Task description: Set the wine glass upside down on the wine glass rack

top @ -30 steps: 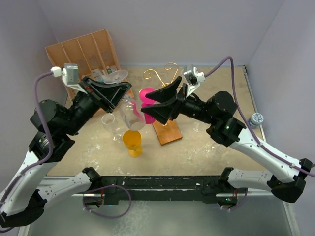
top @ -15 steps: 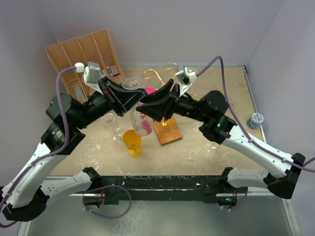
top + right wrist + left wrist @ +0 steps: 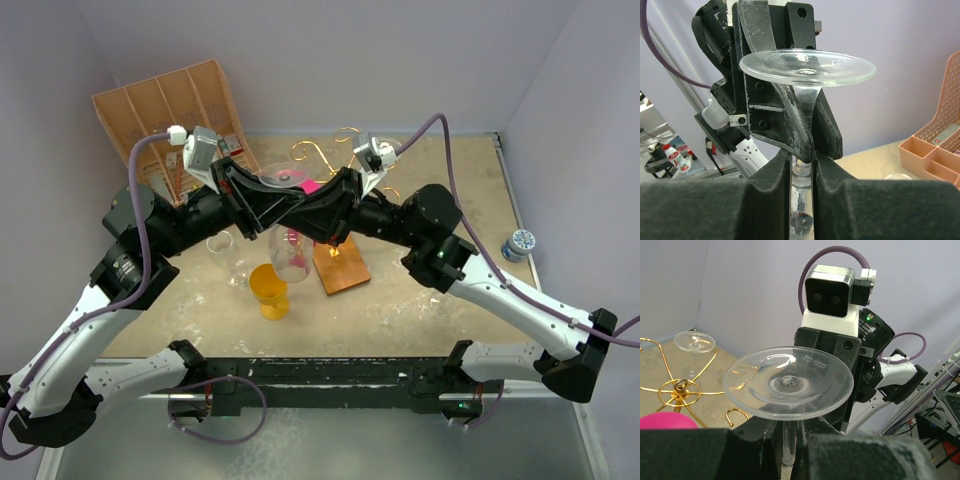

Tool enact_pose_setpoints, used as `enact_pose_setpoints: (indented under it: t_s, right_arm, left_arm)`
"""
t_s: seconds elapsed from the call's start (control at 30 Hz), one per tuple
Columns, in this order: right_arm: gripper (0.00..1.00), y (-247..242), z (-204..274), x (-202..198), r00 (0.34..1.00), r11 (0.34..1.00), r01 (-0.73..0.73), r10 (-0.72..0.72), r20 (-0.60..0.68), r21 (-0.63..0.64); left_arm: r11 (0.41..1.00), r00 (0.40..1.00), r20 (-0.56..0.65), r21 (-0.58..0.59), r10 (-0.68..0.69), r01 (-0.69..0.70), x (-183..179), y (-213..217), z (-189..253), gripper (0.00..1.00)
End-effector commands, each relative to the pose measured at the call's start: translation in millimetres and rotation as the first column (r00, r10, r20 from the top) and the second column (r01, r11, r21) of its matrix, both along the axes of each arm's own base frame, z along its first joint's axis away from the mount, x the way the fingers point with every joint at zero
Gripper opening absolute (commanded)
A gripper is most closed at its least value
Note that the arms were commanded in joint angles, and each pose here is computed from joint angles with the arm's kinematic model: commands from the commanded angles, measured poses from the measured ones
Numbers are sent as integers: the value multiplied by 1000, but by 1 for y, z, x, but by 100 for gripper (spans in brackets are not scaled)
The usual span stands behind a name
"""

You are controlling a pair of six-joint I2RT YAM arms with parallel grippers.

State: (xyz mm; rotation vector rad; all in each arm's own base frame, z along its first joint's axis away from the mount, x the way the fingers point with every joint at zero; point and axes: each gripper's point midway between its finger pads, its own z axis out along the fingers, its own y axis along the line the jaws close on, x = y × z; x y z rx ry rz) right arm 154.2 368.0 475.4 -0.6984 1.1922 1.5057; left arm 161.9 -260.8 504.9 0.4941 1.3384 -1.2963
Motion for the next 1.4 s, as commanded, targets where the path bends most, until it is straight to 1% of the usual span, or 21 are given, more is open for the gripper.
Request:
enact_pose_setpoints:
  t_s: [0.0,0.07,0.23,0.4,0.53,0.63,0.7,0.87,1.1,1.2,1.3,1.37]
  right_arm:
    - [9,1,13,-4,999,1000,-18,18,32,24]
    - [0,0,13,-7,999,999,-28,27,37,30]
    - [0,-7,13,-10,998,999,-16,14,53,44]
    - [0,-22,21,-11,996,995,31,-39,78,100]
    - [0,-28,22,-7,995,991,67,-75,68,114]
    - [0,-32,21,-3,993,987,103,-110,51,120]
    - [0,-35,18,0,990,985,127,-132,42,119]
    - [0,-49,10,2,981,976,186,-190,31,109]
    - [0,-74,-37,1,963,963,270,-270,-23,4]
    - [0,-90,-58,11,929,930,365,-367,-42,-41]
    - [0,-104,-80,18,896,893,434,-442,-48,-118]
    - [0,-113,-88,19,879,876,462,-473,-58,-134]
  left_arm:
    - [995,994,89,-71,-59,65,-17,3,29,0]
    - [995,994,90,-71,-60,67,-18,4,29,0]
    - [996,996,79,-75,-51,57,-18,6,29,1]
    - [996,997,69,-74,-37,43,-17,8,29,18]
    - [997,997,66,-72,-31,36,-18,10,27,31]
    - [998,998,64,-65,-21,26,-17,11,24,39]
    - [998,998,61,-55,-5,8,-16,13,21,42]
    - [998,997,51,-18,58,-57,-13,25,11,46]
    - [989,989,28,12,147,-148,-14,46,1,49]
    - [982,982,5,31,187,-187,-11,53,-9,49]
    - [973,974,-19,55,225,-224,-7,59,-19,50]
    - [968,969,-33,63,246,-243,-4,61,-23,50]
